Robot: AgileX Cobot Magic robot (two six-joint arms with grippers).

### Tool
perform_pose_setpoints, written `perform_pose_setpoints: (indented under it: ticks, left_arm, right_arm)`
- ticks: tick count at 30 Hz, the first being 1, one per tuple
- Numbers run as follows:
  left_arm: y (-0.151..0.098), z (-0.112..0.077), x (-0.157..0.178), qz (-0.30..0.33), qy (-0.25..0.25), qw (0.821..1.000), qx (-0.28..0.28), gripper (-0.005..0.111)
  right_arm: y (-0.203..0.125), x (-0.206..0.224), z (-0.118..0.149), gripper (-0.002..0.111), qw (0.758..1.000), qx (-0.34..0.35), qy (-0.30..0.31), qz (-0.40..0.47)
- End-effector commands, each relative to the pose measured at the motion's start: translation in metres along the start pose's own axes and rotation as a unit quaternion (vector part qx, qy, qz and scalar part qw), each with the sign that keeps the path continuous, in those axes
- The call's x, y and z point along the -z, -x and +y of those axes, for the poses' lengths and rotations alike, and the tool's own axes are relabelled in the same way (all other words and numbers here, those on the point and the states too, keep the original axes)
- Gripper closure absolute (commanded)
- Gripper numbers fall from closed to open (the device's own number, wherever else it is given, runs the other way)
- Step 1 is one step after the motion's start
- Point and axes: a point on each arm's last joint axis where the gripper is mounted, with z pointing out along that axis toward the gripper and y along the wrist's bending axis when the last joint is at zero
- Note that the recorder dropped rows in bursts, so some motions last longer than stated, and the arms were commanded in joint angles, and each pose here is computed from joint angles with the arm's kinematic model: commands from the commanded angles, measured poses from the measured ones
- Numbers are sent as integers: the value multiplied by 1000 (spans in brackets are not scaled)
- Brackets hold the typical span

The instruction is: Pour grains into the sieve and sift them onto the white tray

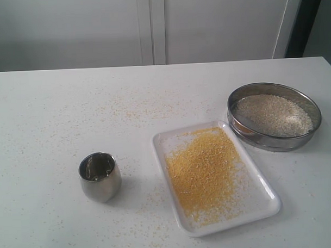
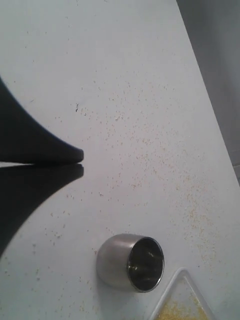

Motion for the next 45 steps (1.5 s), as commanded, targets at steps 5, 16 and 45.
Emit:
perform_pose_setpoints:
  ticks: [5,16,45]
  left_arm:
    - [-24,-2,-8,-49,27,998,20,107]
    - [-60,-7,-30,8,14,999,35,107]
    - [-92,4,-41,61,92,986,128,107]
  right_arm:
    - [0,0,0,108,1000,-1,-3,-7]
    - [0,0,0,108,1000,-1,-3,-7]
    - [0,0,0,108,1000,-1,-3,-7]
